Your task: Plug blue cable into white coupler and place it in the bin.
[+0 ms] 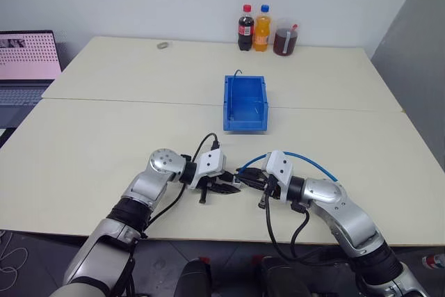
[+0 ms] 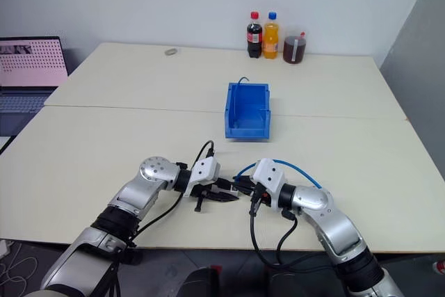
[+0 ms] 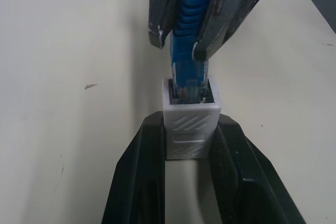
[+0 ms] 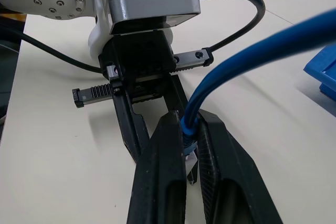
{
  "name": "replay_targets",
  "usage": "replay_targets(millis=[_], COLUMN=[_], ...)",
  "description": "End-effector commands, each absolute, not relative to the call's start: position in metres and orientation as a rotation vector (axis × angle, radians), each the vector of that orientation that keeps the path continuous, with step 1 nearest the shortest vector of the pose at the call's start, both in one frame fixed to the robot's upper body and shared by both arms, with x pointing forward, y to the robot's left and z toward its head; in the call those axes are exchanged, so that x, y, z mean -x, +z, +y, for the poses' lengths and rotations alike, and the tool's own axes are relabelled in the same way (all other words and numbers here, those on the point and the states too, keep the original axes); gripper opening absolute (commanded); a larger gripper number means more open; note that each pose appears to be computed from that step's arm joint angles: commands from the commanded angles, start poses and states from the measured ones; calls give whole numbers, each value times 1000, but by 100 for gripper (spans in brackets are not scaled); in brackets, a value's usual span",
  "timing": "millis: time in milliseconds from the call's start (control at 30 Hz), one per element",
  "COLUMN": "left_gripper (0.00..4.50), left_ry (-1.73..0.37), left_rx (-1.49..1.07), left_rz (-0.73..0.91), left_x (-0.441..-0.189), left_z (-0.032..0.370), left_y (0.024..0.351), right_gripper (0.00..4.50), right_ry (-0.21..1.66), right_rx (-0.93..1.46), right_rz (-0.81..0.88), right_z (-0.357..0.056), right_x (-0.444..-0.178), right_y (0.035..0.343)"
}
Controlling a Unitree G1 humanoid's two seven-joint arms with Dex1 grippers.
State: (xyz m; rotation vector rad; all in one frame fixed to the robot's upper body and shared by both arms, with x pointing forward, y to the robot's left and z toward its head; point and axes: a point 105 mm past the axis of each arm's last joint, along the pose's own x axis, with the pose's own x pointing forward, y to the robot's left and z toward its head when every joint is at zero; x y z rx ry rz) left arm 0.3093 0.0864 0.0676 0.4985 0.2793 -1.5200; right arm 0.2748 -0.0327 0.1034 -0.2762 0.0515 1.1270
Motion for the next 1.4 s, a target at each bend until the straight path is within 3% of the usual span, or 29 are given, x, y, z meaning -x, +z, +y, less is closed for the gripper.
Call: replay_targets(millis=[33,433,567,700,767,900,1167,1300,1400], left_gripper=[80,80,80,80,151,231,383,450,450], left_ry=[-1493,-1537,-1527,-1492,-1473,-1385,-1142,-839,-770], left_rx=[-498,-510,-523,-527,-554,-511,-512,-494,-435], left_rz=[311,329,308,313,321,291,156,-2,-49], left_x=[-309,-302,-302,-305,-304,-307,-321,-348,-352], left_z=[88,86,83,88,97,111,137,147,144], left_y=[61,62,62,60,56,62,114,166,188], right_gripper=[5,4,4,4,4,4,4,4,4], right_ry=[1143,1334,1307,1244,1213,1180,1123,996,901], right_rx=[291,334,366,353,322,301,252,166,141], right_rz=[147,469,441,326,244,150,35,-60,-113], right_z=[-32,-16,-21,-25,-28,-38,-56,-66,-69], right_x=[-268,-254,-262,-274,-278,-281,-285,-318,-347], right_y=[86,53,54,74,94,122,167,202,221])
